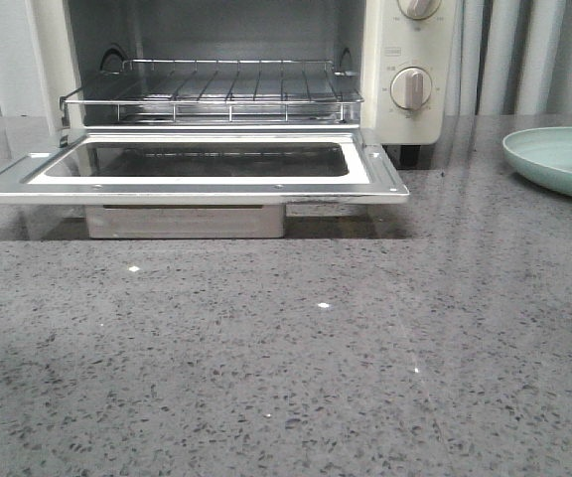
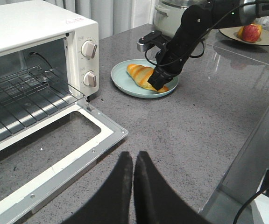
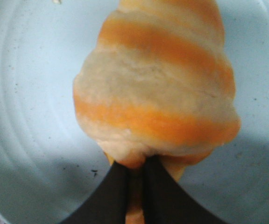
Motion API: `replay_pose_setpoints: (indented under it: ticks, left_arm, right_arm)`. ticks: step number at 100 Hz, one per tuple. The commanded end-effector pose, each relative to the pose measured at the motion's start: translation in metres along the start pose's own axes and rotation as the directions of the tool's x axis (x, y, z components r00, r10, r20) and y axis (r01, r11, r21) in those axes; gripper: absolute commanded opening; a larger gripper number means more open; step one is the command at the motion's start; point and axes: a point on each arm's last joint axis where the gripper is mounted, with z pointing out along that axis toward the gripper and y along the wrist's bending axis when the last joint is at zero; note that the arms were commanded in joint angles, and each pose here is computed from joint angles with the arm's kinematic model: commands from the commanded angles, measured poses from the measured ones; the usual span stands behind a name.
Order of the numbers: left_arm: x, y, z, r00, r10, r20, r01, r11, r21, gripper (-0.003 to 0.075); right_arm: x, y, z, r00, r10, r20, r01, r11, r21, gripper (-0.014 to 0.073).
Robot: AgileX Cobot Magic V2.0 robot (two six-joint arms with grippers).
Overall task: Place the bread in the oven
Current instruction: 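Grasp the croissant with the right gripper and lift it off the plate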
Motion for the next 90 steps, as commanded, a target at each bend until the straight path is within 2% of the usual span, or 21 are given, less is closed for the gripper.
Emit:
replay_pose_setpoints:
  ticks: [1, 13, 25, 42, 49, 56, 70, 83, 90]
  left_arm:
    - [-0.012, -0.002, -0.003, 0.996, -0.041, 0.083, 0.04, 0.999, 0.016, -0.0022]
    - [-0.012, -0.003, -0.003, 0.995, -0.044, 0.085, 0.043, 0.999, 0.019, -0.0022]
    - [-0.012, -0.003, -0.003, 0.995, -0.042, 0.086, 0.04, 0.999, 0.018, -0.0022]
    - [-0.014, -0.002, -0.003, 0.993, -0.042, 0.108, 0.041, 0.999, 0.008, -0.0022]
    - [-0.015, -0.001, -0.004, 0.992, -0.042, 0.122, 0.042, 0.999, 0.002, -0.0022]
    - [-0.017, 0.0, -0.004, 0.99, -0.042, 0.138, 0.043, 0.999, -0.005, -0.0022]
    - [-0.021, 0.002, -0.004, 0.982, -0.039, 0.183, 0.045, 0.999, -0.027, -0.0022]
    - [-0.023, 0.003, -0.005, 0.978, -0.038, 0.205, 0.047, 0.998, -0.037, -0.0022]
    - [-0.023, 0.003, -0.005, 0.978, -0.038, 0.205, 0.047, 0.998, -0.037, -0.0022]
  right_arm:
    - [-0.012, 0.0, -0.027, 0.994, 0.03, 0.107, -0.029, 0.999, -0.015, -0.0063]
    - [-0.022, -0.002, -0.079, 0.963, 0.034, 0.269, -0.034, 0.999, -0.006, -0.0063]
    - [-0.018, 0.0, -0.147, 0.896, 0.041, 0.442, -0.037, 0.999, -0.018, -0.0063]
    - [0.012, 0.022, -0.214, 0.846, -0.024, 0.532, 0.058, 0.997, -0.048, -0.0063]
    - [0.027, 0.039, -0.231, 0.839, -0.048, 0.543, 0.125, 0.986, -0.106, -0.0063]
    - [0.04, 0.06, -0.244, 0.824, -0.097, 0.559, 0.233, 0.956, -0.177, -0.0063]
    - [0.053, 0.108, -0.255, 0.766, -0.209, 0.607, 0.453, 0.847, -0.279, -0.0063]
    - [0.051, 0.15, -0.247, 0.729, -0.278, 0.626, 0.564, 0.761, -0.32, -0.0063]
    - [0.045, 0.167, -0.237, 0.719, -0.296, 0.629, 0.589, 0.74, -0.324, -0.0063]
